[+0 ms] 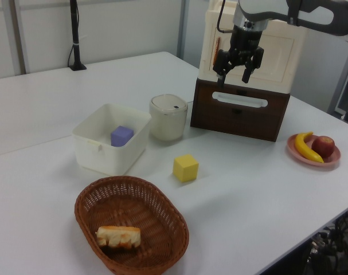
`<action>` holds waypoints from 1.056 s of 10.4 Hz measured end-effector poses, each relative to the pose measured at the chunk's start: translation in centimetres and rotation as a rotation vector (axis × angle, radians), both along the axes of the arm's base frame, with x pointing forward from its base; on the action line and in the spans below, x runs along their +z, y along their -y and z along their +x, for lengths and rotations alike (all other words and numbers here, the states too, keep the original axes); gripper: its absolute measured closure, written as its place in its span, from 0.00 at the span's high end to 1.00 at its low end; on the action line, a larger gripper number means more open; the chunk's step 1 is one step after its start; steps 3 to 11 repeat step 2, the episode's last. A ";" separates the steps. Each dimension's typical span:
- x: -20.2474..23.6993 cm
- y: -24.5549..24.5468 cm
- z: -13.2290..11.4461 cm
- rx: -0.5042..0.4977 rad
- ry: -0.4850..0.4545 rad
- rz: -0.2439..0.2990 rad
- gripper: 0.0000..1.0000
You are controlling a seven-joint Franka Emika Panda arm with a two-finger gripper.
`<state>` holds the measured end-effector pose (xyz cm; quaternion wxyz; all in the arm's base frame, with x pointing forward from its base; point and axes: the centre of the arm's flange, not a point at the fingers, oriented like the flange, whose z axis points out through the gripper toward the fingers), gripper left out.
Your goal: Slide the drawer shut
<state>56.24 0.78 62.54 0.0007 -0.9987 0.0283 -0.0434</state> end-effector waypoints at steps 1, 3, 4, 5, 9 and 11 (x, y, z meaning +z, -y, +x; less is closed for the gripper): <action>0.0 0.6 0.0 -0.011 0.000 0.003 1.00; 0.0 0.9 0.0 -0.017 0.000 0.008 1.00; 0.0 0.9 0.0 -0.017 0.000 0.008 1.00; 0.0 0.9 0.0 -0.017 0.000 0.008 1.00; 0.0 0.9 0.0 -0.017 0.000 0.008 1.00; 0.0 0.9 0.0 -0.017 0.000 0.008 1.00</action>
